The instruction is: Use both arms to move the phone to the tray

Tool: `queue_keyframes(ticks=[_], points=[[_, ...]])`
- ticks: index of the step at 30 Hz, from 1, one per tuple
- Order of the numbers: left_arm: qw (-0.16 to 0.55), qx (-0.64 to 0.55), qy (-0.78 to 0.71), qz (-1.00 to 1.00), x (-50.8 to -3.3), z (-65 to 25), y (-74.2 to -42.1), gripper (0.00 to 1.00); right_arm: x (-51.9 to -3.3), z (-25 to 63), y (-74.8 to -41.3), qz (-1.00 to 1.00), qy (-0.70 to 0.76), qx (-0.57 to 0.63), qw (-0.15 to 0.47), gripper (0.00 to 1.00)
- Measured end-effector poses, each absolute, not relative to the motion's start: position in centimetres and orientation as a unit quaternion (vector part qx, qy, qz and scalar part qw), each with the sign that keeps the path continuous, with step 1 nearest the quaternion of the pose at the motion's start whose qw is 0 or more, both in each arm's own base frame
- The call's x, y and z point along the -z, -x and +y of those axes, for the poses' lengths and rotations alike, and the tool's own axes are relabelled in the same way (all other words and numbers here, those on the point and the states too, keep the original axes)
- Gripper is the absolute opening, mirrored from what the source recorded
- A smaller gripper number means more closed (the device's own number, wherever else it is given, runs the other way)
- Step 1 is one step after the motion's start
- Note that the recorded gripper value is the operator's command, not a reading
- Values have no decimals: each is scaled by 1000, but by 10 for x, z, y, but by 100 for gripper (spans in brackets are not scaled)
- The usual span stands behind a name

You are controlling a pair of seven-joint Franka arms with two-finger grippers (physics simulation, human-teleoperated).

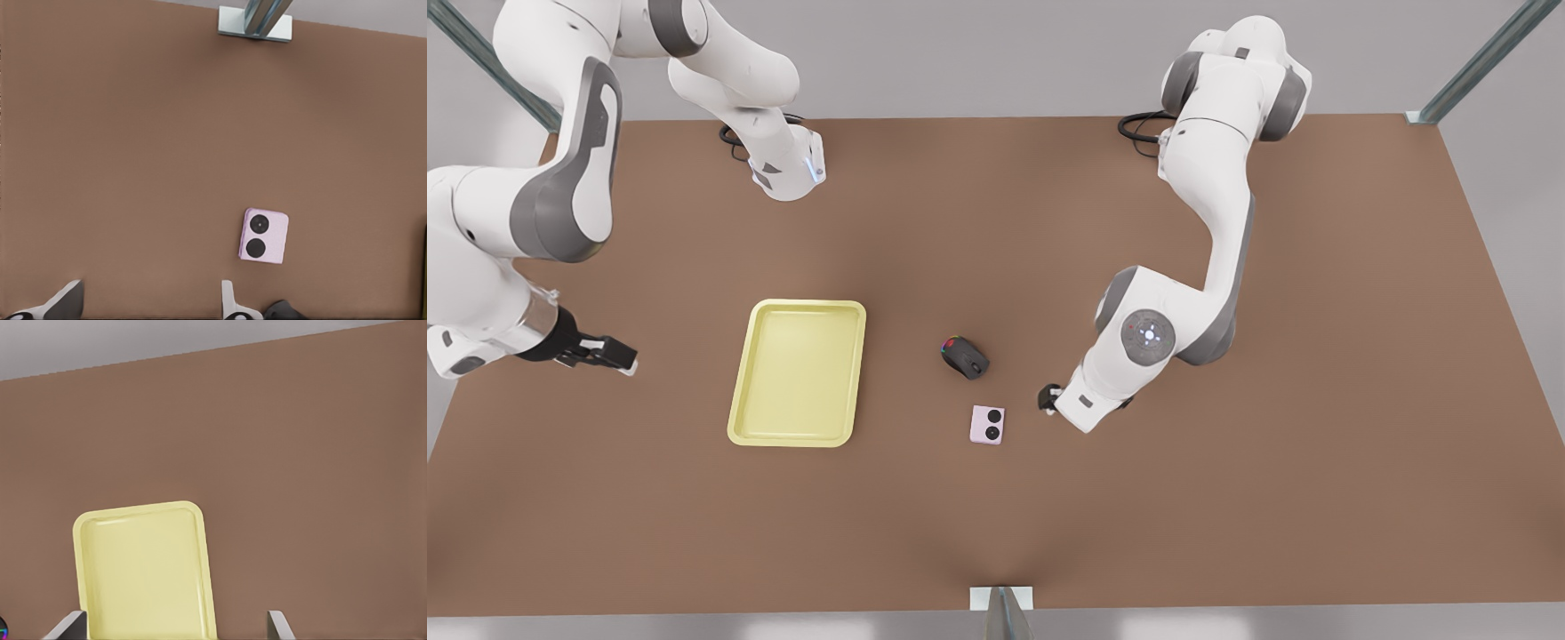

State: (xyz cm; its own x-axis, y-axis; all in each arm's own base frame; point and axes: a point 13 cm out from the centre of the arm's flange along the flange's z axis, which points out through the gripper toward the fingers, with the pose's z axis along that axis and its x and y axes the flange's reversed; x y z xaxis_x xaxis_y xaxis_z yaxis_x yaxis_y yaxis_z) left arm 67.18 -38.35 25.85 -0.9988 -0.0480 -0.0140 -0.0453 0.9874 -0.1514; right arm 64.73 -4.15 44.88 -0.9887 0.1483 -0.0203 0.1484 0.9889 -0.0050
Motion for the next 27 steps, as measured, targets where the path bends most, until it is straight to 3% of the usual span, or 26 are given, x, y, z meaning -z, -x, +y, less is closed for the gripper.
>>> queue_keyframes(ticks=[5,9,16,21,27], points=[[1,60,43,997,-277,-355,-673,100,-386,107,-646,998,50,8,-37,100],[5,36,114,993,-343,-223,-701,100,-321,262,-631,986,159,8,-55,100],[-24,35,99,994,-428,-147,-661,100,-215,400,-604,983,177,4,-48,100],[-66,31,32,997,-423,-141,-610,100,-149,470,-622,991,128,-24,-6,100],[-68,-28,-3,997,-392,-121,-618,100,-98,495,-641,998,42,-47,27,100]])
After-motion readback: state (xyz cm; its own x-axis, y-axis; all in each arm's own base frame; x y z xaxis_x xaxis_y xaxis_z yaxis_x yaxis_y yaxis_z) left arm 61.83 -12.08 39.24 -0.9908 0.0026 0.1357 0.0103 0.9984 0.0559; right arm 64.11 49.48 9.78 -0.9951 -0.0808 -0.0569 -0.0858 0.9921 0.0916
